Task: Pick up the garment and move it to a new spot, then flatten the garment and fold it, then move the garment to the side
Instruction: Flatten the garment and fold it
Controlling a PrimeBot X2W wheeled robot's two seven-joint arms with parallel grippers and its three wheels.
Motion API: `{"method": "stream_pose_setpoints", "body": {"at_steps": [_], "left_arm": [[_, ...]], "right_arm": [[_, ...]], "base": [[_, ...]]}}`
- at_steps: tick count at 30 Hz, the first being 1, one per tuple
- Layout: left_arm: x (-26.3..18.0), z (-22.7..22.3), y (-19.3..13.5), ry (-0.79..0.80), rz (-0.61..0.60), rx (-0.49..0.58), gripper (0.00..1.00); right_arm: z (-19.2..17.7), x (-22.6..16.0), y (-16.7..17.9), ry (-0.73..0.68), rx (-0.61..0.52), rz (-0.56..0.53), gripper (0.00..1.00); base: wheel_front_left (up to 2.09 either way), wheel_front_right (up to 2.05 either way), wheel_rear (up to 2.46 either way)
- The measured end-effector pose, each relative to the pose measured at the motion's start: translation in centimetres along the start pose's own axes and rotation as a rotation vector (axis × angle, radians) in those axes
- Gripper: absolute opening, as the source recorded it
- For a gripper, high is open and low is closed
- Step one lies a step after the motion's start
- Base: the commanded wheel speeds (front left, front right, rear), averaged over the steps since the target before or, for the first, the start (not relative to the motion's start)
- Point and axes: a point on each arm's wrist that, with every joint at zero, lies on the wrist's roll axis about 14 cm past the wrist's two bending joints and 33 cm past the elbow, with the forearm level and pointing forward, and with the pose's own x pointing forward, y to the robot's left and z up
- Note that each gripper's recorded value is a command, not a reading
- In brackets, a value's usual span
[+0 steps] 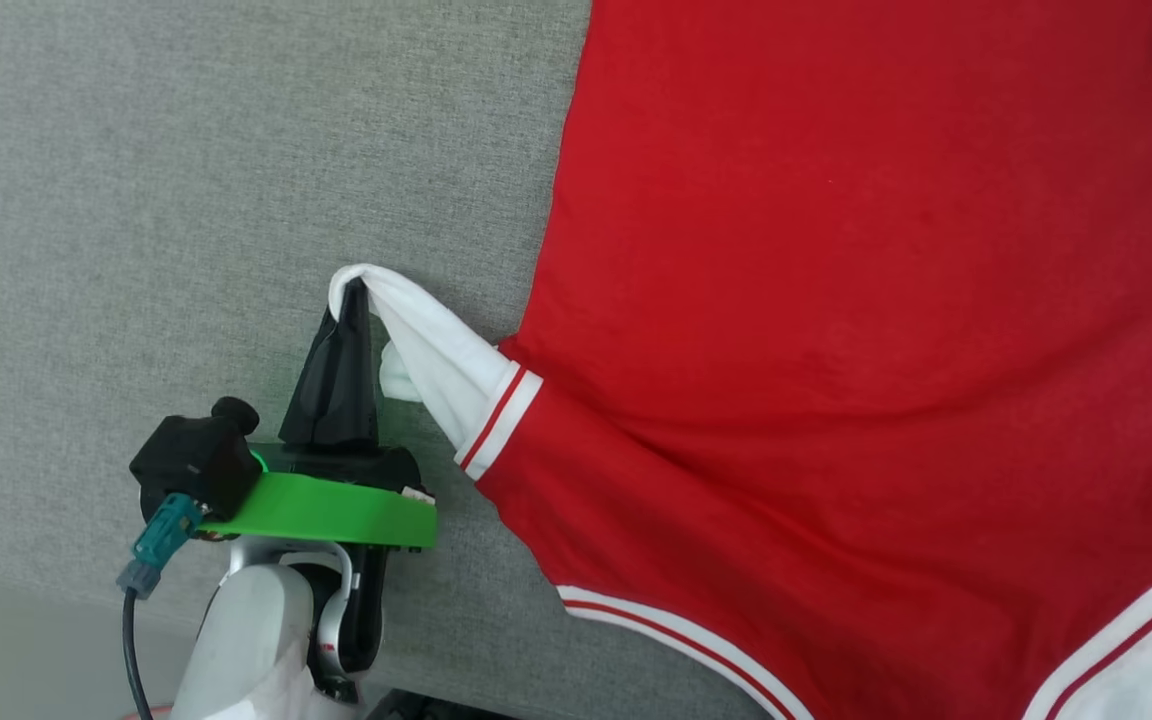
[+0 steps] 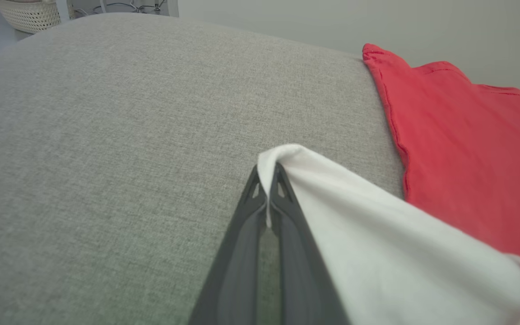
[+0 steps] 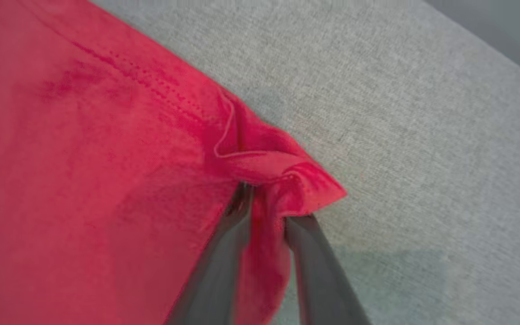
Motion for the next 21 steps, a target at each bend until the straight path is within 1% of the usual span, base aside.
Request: {"method": "stream_pose_setpoints", "body": {"at_steps": [4, 7, 10, 14, 17, 21], "left_arm": [[-0.2, 0.8, 0.1, -0.021, 0.000, 0.001, 0.00], [-0.6, 1.5, 0.1, -0.040, -0.003, 0.002, 0.00], [-1.2, 2.4, 0.1, -0.060, -0.005, 0.000, 0.00], [-2.3, 3.1, -0.1, -0.077, -0.012, -0.009, 0.00], [-3.4, 3.4, -0.1, -0.083, -0.013, -0.009, 0.00], [-4.7, 4.0, -0.1, -0.095, -0.022, -0.006, 0.00]], "right_arm": [[1.2, -1.1, 0.6, -0.085, -0.019, -0.003, 0.00], [1.2, -2.4, 1.0, -0.126, -0.061, -0.019, 0.00], [0.8, -4.2, 1.0, -0.170, -0.072, -0.025, 0.00], [0.7, -7.6, 0.8, -0.257, -0.065, -0.029, 0.00], [-0.8, -9.7, 0.7, -0.284, -0.066, -0.037, 0.00], [-4.1, -12.5, 0.3, -0.296, -0.051, -0.055, 0.00]], "base": [[0.00, 0.00, 0.00], [0.00, 0.00, 0.00], [0.00, 0.00, 0.00], [0.00, 0.00, 0.00], [0.00, 0.00, 0.00], [0.00, 0.00, 0.00]]}}
